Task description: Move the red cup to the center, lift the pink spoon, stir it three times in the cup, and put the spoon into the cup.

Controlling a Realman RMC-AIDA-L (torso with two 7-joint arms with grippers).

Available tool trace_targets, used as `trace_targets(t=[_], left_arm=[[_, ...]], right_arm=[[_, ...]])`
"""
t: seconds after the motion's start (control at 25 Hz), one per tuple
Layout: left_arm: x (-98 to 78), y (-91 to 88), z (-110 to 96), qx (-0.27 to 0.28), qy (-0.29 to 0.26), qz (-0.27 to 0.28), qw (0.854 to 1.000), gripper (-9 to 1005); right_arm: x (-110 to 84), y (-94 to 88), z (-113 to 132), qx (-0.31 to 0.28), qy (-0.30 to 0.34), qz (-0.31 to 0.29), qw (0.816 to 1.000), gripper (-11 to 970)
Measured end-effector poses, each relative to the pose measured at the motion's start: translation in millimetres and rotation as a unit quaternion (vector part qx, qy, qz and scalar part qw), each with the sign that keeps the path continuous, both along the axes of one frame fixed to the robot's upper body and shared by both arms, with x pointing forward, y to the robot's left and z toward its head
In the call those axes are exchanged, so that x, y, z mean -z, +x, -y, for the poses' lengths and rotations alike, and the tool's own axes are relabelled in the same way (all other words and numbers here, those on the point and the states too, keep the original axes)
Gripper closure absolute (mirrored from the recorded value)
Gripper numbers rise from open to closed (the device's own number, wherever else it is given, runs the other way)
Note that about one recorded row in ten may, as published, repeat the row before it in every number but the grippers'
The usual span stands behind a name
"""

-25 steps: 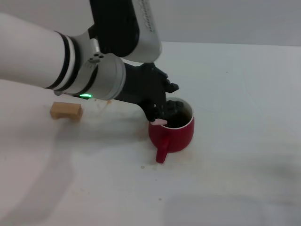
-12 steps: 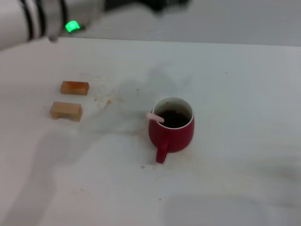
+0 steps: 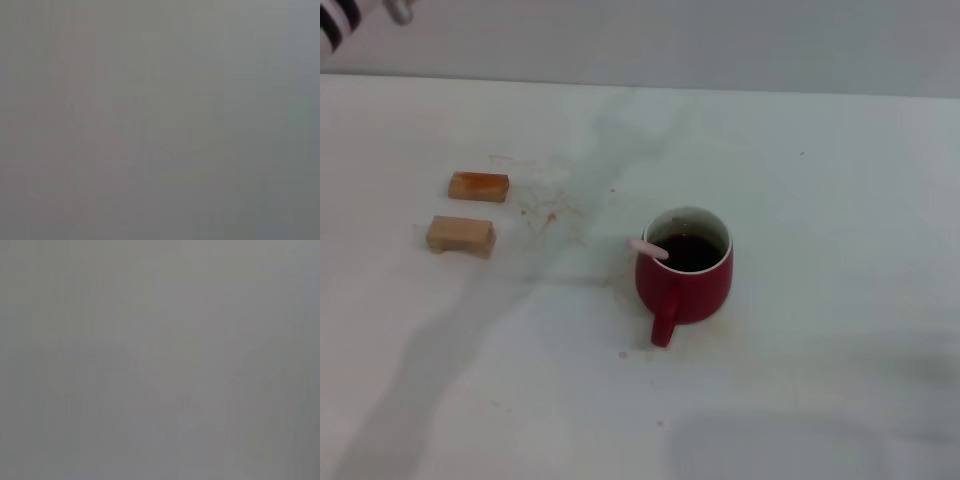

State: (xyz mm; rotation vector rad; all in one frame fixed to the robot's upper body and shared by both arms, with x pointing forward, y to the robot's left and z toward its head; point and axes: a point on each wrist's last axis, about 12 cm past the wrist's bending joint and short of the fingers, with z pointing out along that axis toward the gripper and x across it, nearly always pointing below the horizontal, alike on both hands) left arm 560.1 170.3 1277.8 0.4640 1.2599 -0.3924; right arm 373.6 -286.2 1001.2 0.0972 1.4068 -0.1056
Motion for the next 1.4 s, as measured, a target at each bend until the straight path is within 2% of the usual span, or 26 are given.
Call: trace_targets(t=[0.16, 0.28, 0.44, 0.52, 0.6, 0.68, 0.72, 0.76, 0.8, 0.88, 0.92, 0.96, 1.04, 1.12, 1.16, 1.28, 1.4], left_arm=[[-11.8, 3.2, 4.0, -0.013, -0.002, 0.024, 1.000, 182], [-19.5, 3.8, 15.6, -0.076, 0.058, 0.080, 0.992, 182], [-18.3, -5.5, 37.0, -0.189, 0.140, 0.180, 0.955, 182], [-13.9, -14.5, 43.9, -0.212, 0.129, 0.214, 0.945, 182], [-4.7, -22.6, 43.2, -0.210, 0.079, 0.224, 0.948, 182], [9.3, -24.4, 38.0, -0.200, 0.031, 0.225, 0.953, 182], [21.4, -25.0, 33.3, -0.184, -0.004, 0.228, 0.956, 182], [40.4, -23.9, 28.5, -0.164, -0.022, 0.229, 0.959, 182], [51.9, -22.4, 25.7, -0.154, -0.028, 0.221, 0.963, 182], [81.7, -18.1, 15.2, -0.140, -0.029, 0.189, 0.972, 182], [116.1, -12.1, -2.1, -0.152, -0.004, 0.141, 0.978, 182], [116.1, -12.1, -2.1, -0.152, -0.004, 0.141, 0.978, 182], [148.9, -9.8, -21.5, -0.172, 0.028, 0.101, 0.980, 182], [181.3, -12.5, -45.7, -0.185, 0.030, 0.060, 0.980, 182], [190.6, -14.1, -55.9, -0.188, 0.017, 0.046, 0.981, 182], [212.5, -19.3, -96.3, -0.201, -0.081, -0.011, 0.976, 182], [215.2, -20.7, -103.9, -0.206, -0.098, -0.018, 0.973, 182]], right_arm=[[-0.4, 1.4, -0.8, -0.005, -0.001, 0.001, 1.000, 959], [-0.7, 2.1, -0.6, -0.006, -0.002, 0.002, 1.000, 959], [-0.3, 1.4, 1.7, -0.006, -0.007, 0.001, 1.000, 959], [0.1, 0.8, 2.2, -0.005, -0.008, -0.001, 1.000, 959], [0.9, 0.6, 2.5, -0.005, -0.008, -0.003, 1.000, 959], [1.2, 0.5, 2.5, -0.005, -0.009, -0.005, 1.000, 959], [1.2, 0.3, 2.5, -0.004, -0.009, -0.004, 1.000, 959], [1.2, -0.1, 2.7, -0.004, -0.009, -0.004, 1.000, 959], [1.0, -0.5, 3.0, -0.003, -0.010, -0.003, 1.000, 959], [-0.4, -3.4, 5.2, 0.001, -0.014, 0.004, 1.000, 959], [-1.2, -4.6, 6.5, 0.005, -0.017, 0.009, 1.000, 959], [-1.7, -5.9, 7.6, 0.008, -0.018, 0.011, 1.000, 959], [-2.7, -7.4, 8.9, 0.013, -0.020, 0.016, 1.000, 959], [-4.4, -8.2, 9.7, 0.016, -0.021, 0.024, 0.999, 959], [-4.4, -8.2, 9.7, 0.016, -0.021, 0.024, 0.999, 959], [-5.8, -8.1, 9.1, 0.015, -0.021, 0.030, 0.999, 959], [-6.3, -7.0, 8.1, 0.012, -0.021, 0.032, 0.999, 959]])
